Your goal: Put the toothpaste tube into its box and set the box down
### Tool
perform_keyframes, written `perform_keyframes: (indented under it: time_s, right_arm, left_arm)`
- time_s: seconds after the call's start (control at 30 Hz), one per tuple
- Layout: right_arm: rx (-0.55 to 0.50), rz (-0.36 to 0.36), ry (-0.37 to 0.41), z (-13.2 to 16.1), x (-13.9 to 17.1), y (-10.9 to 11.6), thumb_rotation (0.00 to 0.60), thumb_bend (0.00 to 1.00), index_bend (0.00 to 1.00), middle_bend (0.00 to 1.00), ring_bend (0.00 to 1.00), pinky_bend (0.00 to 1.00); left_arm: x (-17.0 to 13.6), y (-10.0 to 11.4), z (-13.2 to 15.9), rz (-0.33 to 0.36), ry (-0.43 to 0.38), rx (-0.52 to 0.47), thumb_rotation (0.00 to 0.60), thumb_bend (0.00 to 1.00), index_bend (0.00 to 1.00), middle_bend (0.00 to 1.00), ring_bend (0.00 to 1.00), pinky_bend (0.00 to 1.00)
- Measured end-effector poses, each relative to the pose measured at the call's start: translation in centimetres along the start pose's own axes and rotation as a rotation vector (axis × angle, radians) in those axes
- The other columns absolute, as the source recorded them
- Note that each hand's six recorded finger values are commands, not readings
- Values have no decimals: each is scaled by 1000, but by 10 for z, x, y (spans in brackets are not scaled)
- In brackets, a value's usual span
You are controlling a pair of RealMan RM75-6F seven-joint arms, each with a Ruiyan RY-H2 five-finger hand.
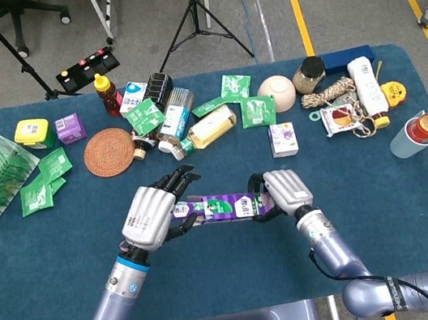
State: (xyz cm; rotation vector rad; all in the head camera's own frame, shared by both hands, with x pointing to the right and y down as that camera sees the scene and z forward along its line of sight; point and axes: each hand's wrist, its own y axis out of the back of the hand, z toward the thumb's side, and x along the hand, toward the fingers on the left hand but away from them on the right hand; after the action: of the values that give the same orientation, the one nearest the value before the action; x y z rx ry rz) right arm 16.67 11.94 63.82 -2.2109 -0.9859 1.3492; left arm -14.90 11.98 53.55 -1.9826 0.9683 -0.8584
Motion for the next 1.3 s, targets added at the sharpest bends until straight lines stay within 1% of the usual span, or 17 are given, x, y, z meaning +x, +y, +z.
perform_keyframes:
  time_s: [0.17, 0.33, 0.43, 0.5, 0.67, 0.87, 0.93, 1.07, 1.17, 1.3]
  right_arm:
    - [-154, 15, 5, -2, -1, 4, 600, 353, 518, 614, 584, 649]
    - [-310, 24, 47, -2, -1, 13, 600, 355, 518, 615, 583, 648]
    - [-381, 20, 80, -1, -2, 18, 600, 355, 519, 614, 580, 648]
    - [-417, 18, 103, -2, -2, 21, 600, 355, 520, 614, 579, 648]
    - [-463, -5, 158, -4, -4, 25, 600, 356, 523, 615, 579, 646]
    - [-598, -43, 205, -9, -7, 28, 600, 358, 527, 616, 580, 644]
    - [-638, -61, 224, -13, -8, 29, 600, 363, 528, 616, 580, 644]
    - [-670, -97, 232, -24, -12, 30, 600, 370, 528, 616, 580, 644]
    - [-651, -112, 223, -33, -14, 30, 600, 371, 528, 616, 580, 645]
    - [-616, -113, 217, -36, -15, 30, 600, 372, 528, 616, 579, 644]
  left_arm:
    - [-2, 24, -12, 49, 30, -13, 600, 263, 226, 202, 330, 586]
    - [-5, 50, -36, 93, 81, -26, 600, 263, 227, 202, 330, 586]
    - [-7, 63, -51, 116, 112, -38, 600, 263, 227, 202, 330, 586]
    - [-8, 70, -59, 127, 130, -43, 600, 263, 227, 202, 329, 586]
    - [-11, 85, -74, 153, 157, -58, 600, 260, 227, 202, 327, 586]
    - [-17, 109, -90, 196, 183, -76, 600, 261, 227, 201, 327, 586]
    - [-19, 113, -93, 202, 188, -76, 600, 261, 227, 201, 327, 586]
    - [-21, 118, -97, 211, 194, -77, 600, 261, 227, 201, 327, 586]
    - [-23, 119, -100, 208, 199, -78, 600, 261, 227, 201, 327, 586]
    - [-23, 116, -102, 200, 202, -79, 600, 261, 226, 201, 327, 585]
